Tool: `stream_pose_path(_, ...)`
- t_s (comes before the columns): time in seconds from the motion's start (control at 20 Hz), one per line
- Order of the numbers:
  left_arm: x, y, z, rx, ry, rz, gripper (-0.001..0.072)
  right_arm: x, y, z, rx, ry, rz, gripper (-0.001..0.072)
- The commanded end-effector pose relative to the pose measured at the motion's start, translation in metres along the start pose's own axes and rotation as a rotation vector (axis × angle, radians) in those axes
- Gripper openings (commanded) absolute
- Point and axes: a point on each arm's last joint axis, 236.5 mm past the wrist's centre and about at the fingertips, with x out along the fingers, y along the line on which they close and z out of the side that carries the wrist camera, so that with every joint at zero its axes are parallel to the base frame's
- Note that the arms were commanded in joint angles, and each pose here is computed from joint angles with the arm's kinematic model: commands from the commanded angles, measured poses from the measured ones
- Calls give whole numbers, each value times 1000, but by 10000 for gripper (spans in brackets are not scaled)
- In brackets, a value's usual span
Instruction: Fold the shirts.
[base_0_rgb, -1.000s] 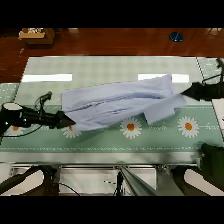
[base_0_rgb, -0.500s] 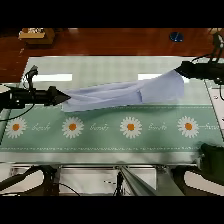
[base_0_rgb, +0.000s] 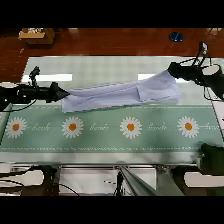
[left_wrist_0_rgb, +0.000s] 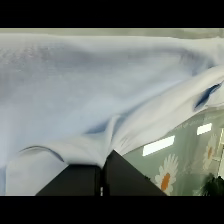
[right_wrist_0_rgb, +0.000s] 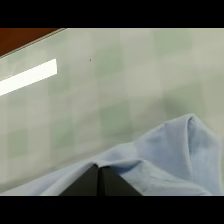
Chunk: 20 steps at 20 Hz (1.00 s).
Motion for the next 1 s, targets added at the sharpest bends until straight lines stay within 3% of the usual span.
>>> stream_pose_path(0.0,11,17,2,-20,13,15,17,23,-4,-9,6,-10,-23,25)
stream_pose_path(0.2,17,30,5,-8,3,40,19,25,-10,-4,-17,-37,-48,25)
stream_pose_path(0.25,17,32,8,-7,-12,50,57,25,-10,-5,-18,-35,-47,26)
stream_pose_path(0.3,16,33,11,-5,-22,54,174,25,-10,-5,-18,-32,-46,29)
stream_pose_path(0.35,15,33,14,2,-27,54,297,24,-8,-5,-23,-28,-41,115)
stream_pose_path(0.4,10,32,19,6,-40,53,403,19,-6,-3,-37,-27,-36,318)
stream_pose_path(0.45,4,31,26,9,-52,49,411,11,-4,1,-63,-30,-31,417)
stream_pose_path(0.6,-31,27,49,15,-89,14,412,-33,-24,27,-207,-45,-107,418)
stream_pose_path(0.7,-54,22,55,19,-94,-19,411,-69,-68,35,-221,-1,-246,418)
stream_pose_path(0.75,-63,19,54,8,-91,-32,411,-85,-95,31,-176,39,-320,431)
stream_pose_path(0.8,-68,17,51,-5,-83,-44,410,-94,-116,23,-111,81,-354,512)
stream_pose_path(0.95,-71,7,39,1,-32,-81,406,-98,-147,-27,99,273,-297,559)
